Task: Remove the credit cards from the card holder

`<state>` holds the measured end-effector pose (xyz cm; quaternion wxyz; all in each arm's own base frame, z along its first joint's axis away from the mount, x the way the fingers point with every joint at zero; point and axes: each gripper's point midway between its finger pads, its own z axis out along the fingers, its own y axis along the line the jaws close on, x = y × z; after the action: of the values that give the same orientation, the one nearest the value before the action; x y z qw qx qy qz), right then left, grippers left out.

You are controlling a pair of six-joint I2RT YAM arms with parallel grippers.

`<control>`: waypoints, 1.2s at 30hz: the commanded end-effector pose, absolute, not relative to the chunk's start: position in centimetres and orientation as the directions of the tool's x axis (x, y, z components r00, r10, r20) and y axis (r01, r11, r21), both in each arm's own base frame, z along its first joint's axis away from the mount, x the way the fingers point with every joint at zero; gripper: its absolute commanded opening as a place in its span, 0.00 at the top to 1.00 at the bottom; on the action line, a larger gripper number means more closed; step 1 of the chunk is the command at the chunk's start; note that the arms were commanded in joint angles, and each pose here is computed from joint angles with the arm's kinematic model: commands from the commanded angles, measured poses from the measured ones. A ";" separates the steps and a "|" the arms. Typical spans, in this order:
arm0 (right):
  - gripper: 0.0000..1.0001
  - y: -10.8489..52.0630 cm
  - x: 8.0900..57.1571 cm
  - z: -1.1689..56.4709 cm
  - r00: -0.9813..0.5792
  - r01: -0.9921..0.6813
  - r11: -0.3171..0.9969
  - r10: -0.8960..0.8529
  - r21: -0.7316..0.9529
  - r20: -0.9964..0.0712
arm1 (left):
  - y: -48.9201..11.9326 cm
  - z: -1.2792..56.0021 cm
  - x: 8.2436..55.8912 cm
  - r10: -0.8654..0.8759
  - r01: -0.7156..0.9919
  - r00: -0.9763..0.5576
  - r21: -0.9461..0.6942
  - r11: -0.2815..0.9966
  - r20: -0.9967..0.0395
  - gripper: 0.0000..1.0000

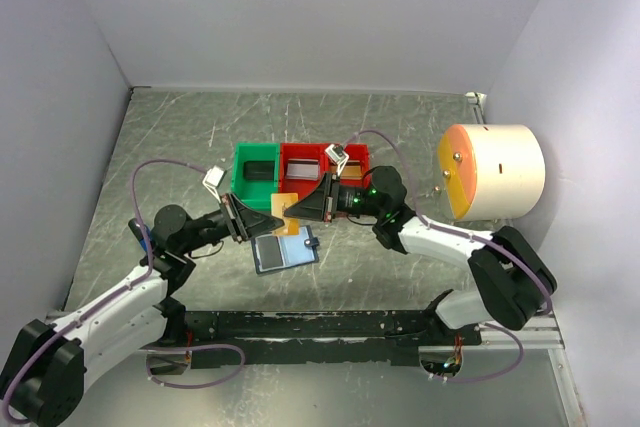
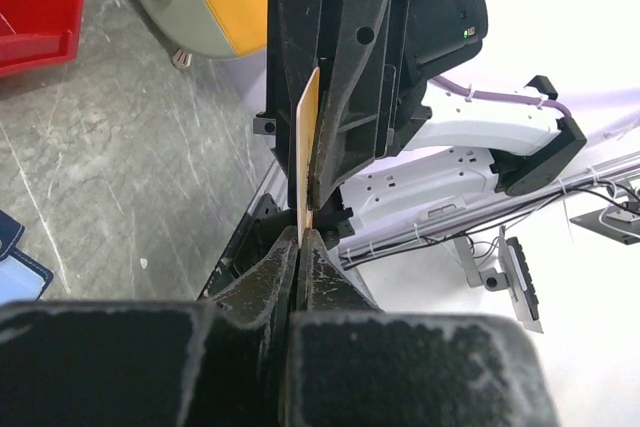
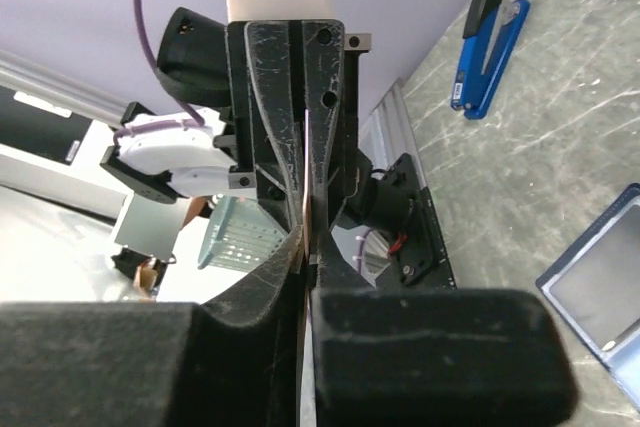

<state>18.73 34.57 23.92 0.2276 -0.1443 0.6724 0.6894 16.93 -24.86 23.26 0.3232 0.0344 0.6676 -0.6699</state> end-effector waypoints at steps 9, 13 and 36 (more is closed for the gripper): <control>1.00 33.4 22.0 23.2 -0.740 -0.606 0.270 0.153 0.748 -0.655 | -24.0 21.9 19.3 -0.351 0.468 -0.739 -0.813 0.346 -0.575 0.32; 1.00 32.5 23.4 22.5 -0.691 -0.624 0.390 0.128 0.677 -0.711 | -22.9 21.1 20.7 -0.328 0.433 -0.713 -0.757 0.489 -0.620 0.08; 1.00 22.4 29.3 21.3 -0.449 -0.392 0.873 0.093 0.290 -0.889 | -12.0 18.4 25.3 -0.146 0.114 -0.584 -0.259 0.959 -0.799 0.02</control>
<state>27.86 25.31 20.60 0.4811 -0.1080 0.8116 0.3134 24.76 -14.66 17.99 0.4271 0.0002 0.8803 -0.2067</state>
